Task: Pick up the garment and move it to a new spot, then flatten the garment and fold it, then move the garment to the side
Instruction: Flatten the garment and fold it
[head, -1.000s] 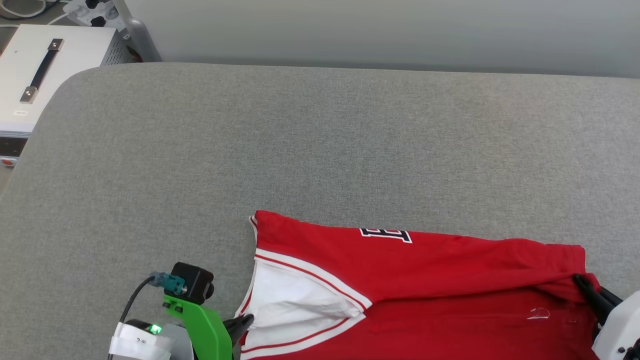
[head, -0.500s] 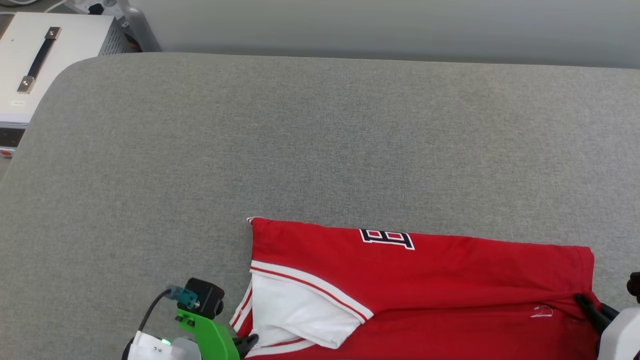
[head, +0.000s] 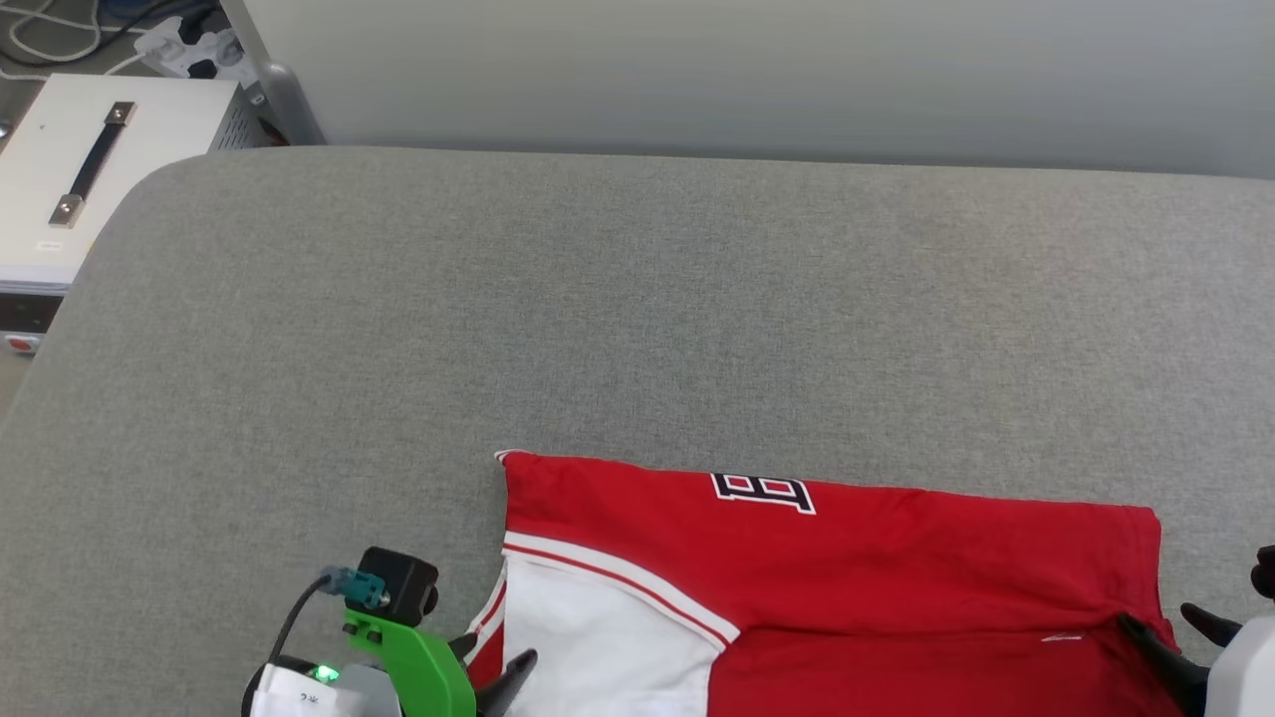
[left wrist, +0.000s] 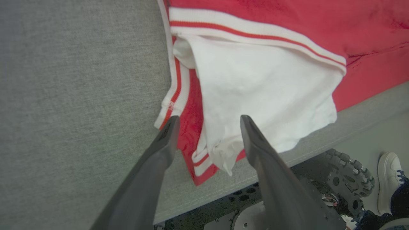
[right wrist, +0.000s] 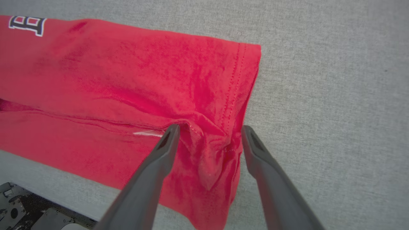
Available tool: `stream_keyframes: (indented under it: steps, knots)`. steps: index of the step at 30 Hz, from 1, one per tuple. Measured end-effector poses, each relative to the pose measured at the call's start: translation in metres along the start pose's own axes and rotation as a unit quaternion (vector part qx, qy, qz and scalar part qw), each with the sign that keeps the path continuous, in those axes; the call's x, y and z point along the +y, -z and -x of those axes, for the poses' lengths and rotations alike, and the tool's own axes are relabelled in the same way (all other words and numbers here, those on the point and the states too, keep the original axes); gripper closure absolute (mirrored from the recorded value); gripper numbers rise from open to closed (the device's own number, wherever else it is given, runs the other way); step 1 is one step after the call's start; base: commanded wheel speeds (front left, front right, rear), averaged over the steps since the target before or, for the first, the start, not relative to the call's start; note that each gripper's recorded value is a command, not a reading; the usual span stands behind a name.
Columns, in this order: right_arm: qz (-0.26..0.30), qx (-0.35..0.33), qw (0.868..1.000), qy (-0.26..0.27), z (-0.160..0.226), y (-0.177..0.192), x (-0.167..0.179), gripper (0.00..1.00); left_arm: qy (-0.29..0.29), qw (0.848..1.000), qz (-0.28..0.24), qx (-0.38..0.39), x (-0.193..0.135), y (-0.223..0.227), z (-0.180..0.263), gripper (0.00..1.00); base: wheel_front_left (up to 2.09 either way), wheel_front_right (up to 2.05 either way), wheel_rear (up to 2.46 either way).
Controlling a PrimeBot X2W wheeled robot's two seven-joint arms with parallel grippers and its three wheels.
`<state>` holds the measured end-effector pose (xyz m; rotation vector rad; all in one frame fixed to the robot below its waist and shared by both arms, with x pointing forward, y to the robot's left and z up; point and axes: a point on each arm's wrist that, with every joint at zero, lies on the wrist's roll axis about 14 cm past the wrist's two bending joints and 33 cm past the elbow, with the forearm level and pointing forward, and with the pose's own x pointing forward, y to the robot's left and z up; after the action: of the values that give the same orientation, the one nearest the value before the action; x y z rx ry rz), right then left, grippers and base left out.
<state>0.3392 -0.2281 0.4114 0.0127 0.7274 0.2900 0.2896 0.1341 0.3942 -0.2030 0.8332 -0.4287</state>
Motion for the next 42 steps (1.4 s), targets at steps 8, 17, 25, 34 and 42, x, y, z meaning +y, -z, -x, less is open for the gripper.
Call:
stream_keyframes:
  steps: [8,17,25,34,42]
  knots:
    - [-0.028,-0.005,1.000,0.007,0.028,-0.026,-0.003,0.00,-0.015,0.988,-0.002,-0.155,0.000,-0.066,0.016,0.00,0.00,0.00,0.00]
    - [-0.076,0.033,0.996,0.013,0.023,-0.025,0.002,0.00,-0.042,0.945,-0.032,-0.324,0.008,-0.123,0.032,0.00,0.00,0.00,0.00]
    - [-0.126,0.066,0.989,0.048,0.003,-0.019,-0.009,0.00,-0.067,0.896,-0.097,-0.428,0.006,-0.173,0.052,0.00,0.00,0.00,0.00]
    - [-0.165,0.097,0.979,0.072,-0.020,-0.006,-0.021,0.00,-0.092,0.894,-0.101,-0.427,0.024,-0.156,0.045,0.00,0.00,0.00,0.00]
    - [-0.180,0.142,0.971,0.072,-0.035,0.018,-0.017,0.00,-0.102,0.895,-0.090,-0.425,0.035,-0.151,0.039,0.00,0.00,0.00,0.00]
